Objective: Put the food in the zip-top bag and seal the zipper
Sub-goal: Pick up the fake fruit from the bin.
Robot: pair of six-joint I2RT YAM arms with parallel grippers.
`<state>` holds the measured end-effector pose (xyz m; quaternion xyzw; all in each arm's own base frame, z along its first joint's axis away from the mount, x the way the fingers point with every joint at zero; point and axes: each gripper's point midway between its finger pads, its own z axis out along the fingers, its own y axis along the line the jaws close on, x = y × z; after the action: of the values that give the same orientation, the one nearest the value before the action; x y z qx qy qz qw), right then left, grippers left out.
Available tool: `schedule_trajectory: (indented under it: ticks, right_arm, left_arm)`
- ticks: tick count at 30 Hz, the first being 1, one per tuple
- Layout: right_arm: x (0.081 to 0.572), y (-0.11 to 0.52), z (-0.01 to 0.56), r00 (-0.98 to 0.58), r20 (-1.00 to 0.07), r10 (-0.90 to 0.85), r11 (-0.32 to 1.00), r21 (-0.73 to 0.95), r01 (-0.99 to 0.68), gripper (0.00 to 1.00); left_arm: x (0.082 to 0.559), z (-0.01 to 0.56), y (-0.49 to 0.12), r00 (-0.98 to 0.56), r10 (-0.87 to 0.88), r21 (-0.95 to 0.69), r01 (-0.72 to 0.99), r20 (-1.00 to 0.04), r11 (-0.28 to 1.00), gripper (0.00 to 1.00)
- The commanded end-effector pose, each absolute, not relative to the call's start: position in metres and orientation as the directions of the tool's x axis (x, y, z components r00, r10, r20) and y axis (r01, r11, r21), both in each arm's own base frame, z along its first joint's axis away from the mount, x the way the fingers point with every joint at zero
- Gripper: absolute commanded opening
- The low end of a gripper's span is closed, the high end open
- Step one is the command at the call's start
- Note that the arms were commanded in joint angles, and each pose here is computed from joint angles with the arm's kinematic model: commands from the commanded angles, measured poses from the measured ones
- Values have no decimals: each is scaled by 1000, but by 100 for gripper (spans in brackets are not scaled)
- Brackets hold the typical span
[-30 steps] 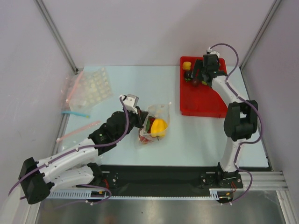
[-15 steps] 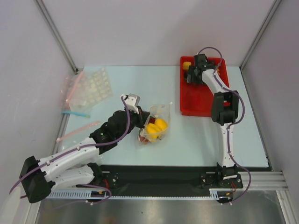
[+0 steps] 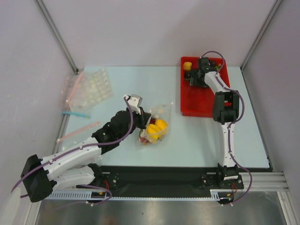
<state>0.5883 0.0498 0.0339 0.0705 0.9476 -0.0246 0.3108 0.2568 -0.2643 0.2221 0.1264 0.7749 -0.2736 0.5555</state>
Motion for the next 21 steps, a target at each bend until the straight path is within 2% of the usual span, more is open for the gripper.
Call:
schedule_trajectory:
  ticks: [1,5,10,12,14,18,19,20,21]
  right_arm:
    - [606,52,55,-745,-661,84,993,-3,114,85]
    - [613,54,61,-726,-685,58,996,-11,90,91]
    - [621,61,72,-694,-720,-22,996,-77,49,91]
    - [624,60,76,-678,-734,-39,993,-105,57,85]
    - [626,63,76,-670,-740,-54,990,-125,58,75]
    - [629,64,73,-669,-741,-57,990,-127,57,68]
    - [629,64,74,-667,-743,-55,990,-125,58,63]
    - [628,65,72,-669,-741,-56,990,-127,58,50]
    - [628,65,74,-664,-746,-57,990,-128,59,48]
  left_arm:
    - [258,245,-271,-328,-147,-308,516,-933,799,0]
    - [256,249,-271,-325,-157,-316,523,-933,791,1]
    - [252,255,-270,-320,-171,-327,536,-932,778,0]
    - [251,256,-271,-320,-174,-330,538,-931,776,0]
    - [251,257,-271,-321,-175,-332,540,-931,773,0]
    - [251,255,-271,-323,-171,-329,540,-931,775,1]
    - [251,256,-271,-322,-172,-330,540,-931,774,0]
    - [251,255,-271,-323,-170,-329,538,-931,776,0]
    - [251,256,-271,-323,-169,-327,539,-931,776,0]
